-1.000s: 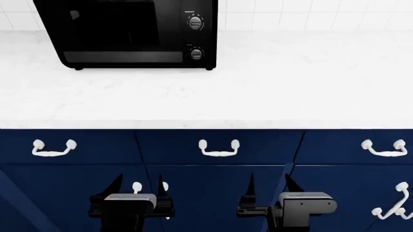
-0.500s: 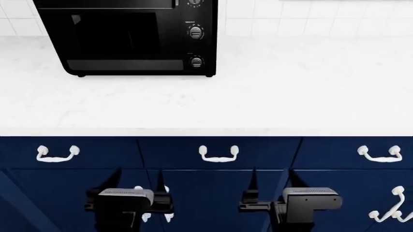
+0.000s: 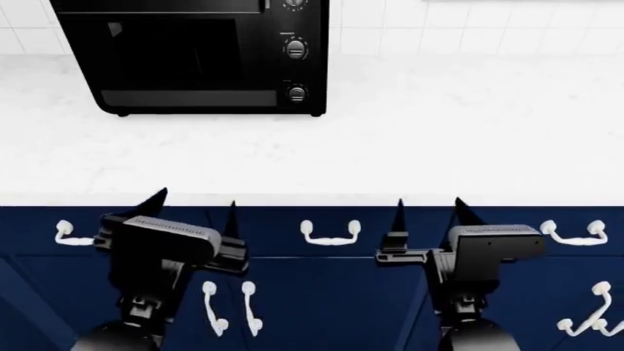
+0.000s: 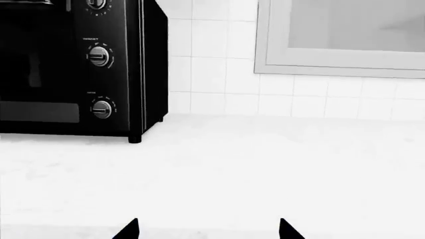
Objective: Open the toaster oven door.
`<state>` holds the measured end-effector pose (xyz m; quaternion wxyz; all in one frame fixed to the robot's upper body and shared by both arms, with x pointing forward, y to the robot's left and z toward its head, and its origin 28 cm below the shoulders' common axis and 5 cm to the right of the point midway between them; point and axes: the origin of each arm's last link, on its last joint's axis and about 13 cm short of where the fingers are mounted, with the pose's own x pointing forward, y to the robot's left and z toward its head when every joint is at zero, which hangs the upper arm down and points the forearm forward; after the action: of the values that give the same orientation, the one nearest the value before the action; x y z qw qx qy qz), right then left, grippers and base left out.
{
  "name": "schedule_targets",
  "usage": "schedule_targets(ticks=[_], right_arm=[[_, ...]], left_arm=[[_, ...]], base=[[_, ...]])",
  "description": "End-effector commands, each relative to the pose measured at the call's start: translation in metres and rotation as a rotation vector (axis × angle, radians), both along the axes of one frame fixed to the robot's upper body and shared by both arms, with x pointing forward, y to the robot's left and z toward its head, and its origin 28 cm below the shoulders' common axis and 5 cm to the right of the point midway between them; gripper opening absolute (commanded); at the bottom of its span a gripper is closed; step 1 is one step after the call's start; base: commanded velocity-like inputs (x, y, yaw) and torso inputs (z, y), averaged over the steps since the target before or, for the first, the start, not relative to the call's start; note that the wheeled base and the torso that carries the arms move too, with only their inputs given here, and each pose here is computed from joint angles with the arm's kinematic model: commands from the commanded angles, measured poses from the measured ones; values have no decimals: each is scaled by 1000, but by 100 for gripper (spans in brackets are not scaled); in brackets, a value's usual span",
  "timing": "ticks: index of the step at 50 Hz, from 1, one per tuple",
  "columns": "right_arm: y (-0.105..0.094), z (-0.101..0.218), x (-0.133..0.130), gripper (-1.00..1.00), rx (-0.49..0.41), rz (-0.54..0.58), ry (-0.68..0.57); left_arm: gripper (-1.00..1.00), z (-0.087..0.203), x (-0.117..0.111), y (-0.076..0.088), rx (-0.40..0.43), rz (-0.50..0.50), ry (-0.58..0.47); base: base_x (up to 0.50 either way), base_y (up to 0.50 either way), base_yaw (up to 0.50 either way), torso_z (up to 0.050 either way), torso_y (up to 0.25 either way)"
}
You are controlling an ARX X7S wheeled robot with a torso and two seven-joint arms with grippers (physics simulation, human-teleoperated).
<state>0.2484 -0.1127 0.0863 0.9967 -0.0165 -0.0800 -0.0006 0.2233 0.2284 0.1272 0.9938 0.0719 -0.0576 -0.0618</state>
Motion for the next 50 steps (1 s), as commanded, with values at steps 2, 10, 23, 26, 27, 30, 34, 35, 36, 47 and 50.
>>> schedule_targets(ticks=[2, 10, 23, 26, 27, 30, 34, 35, 36, 47, 50], right_arm=[[-6, 32, 20, 100, -29, 11, -37], [-10, 65, 43, 100, -40, 17, -60], [-20, 110, 86, 100, -67, -9, -66], [-21, 118, 93, 100, -71, -16, -69], [-21, 121, 96, 100, -72, -19, -70], [-22, 127, 101, 100, -73, -25, -71], [-22, 129, 104, 100, -76, -28, -72], [-21, 128, 105, 100, -76, -29, -70], [-21, 128, 105, 100, -76, -29, -68], [-22, 121, 105, 100, -76, -37, -51], [-21, 122, 105, 100, -79, -35, -55]], left_arm=[[100, 45, 7, 13, 116, 3, -43], [100, 77, 29, 20, 113, 16, -82], [100, 110, 71, 30, 56, 73, -78], [100, 114, 78, 30, 26, 83, -85], [100, 115, 81, 30, 17, 86, -86], [100, 117, 86, 31, 9, 94, -89], [100, 116, 88, 32, 4, 100, -88], [100, 116, 88, 32, 4, 101, -87], [100, 115, 88, 32, 4, 101, -86], [100, 105, 87, 33, 5, 103, -62], [100, 106, 87, 32, 7, 102, -65]], base=[[0, 0, 0, 0, 0], [0, 0, 0, 0, 0], [0, 0, 0, 0, 0], [0, 0, 0, 0, 0], [0, 0, 0, 0, 0], [0, 0, 0, 0, 0], [0, 0, 0, 0, 0], [0, 0, 0, 0, 0], [0, 0, 0, 0, 0], [0, -57, 0, 0, 0], [0, -72, 0, 0, 0]])
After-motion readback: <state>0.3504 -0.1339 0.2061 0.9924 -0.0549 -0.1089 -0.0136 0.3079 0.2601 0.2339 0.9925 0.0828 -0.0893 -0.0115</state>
